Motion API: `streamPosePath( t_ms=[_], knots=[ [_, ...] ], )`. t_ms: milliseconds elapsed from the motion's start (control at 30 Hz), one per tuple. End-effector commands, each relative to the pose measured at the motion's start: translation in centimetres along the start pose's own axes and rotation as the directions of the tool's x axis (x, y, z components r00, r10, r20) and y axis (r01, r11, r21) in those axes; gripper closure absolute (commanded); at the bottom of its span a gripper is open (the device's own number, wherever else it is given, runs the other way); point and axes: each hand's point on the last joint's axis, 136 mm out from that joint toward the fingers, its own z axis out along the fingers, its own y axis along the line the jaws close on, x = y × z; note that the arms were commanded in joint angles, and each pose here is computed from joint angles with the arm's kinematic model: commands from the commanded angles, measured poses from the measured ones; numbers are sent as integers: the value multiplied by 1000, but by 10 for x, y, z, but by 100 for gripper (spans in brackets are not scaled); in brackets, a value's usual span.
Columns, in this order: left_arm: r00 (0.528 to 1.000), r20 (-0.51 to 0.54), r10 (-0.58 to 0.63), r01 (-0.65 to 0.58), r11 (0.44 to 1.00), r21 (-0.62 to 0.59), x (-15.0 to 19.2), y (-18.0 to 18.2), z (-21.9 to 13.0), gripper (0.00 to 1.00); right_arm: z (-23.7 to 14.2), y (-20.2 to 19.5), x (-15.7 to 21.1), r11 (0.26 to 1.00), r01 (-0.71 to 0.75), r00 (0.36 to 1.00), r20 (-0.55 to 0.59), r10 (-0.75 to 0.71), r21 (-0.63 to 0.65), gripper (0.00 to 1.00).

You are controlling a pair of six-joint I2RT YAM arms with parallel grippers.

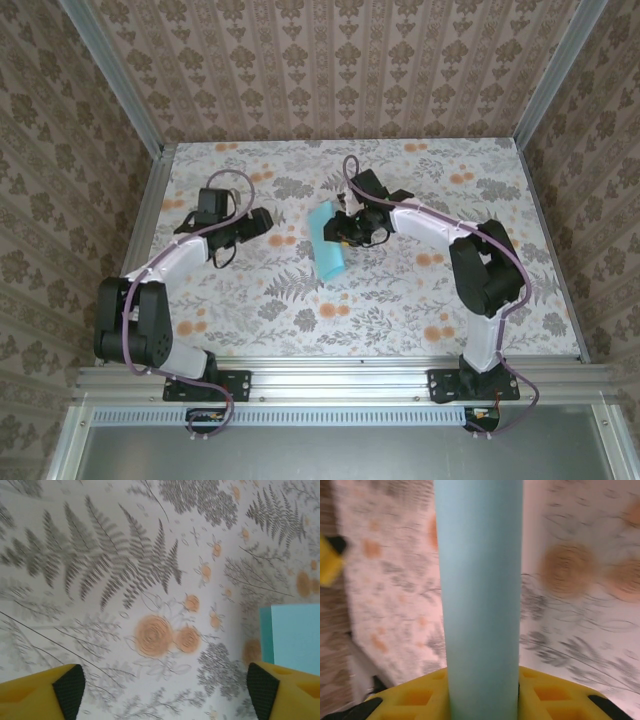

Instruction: Fold a paper plane with a square sheet of paper (pick it up from the middle)

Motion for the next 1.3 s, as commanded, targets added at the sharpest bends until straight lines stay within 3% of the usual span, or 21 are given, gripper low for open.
streamPosePath(
  t_ms=[0,367,833,1267],
  knots=[
    [997,-36,-63,67,990,128,13,-26,4,19,-4,22,-12,977,-51,998,16,55,-205,68],
    [988,-156,-23,56,976,211,55,-71,43,47,29,-52,7,991,-128,991,-34,128,-26,68],
    [961,-270,53,28,957,288,86,-121,84,77,36,-83,19,984,-177,983,-58,176,-4,69],
    [938,-337,82,-6,976,219,104,-116,112,91,38,-93,22,979,-203,977,-64,203,16,69]
  ],
)
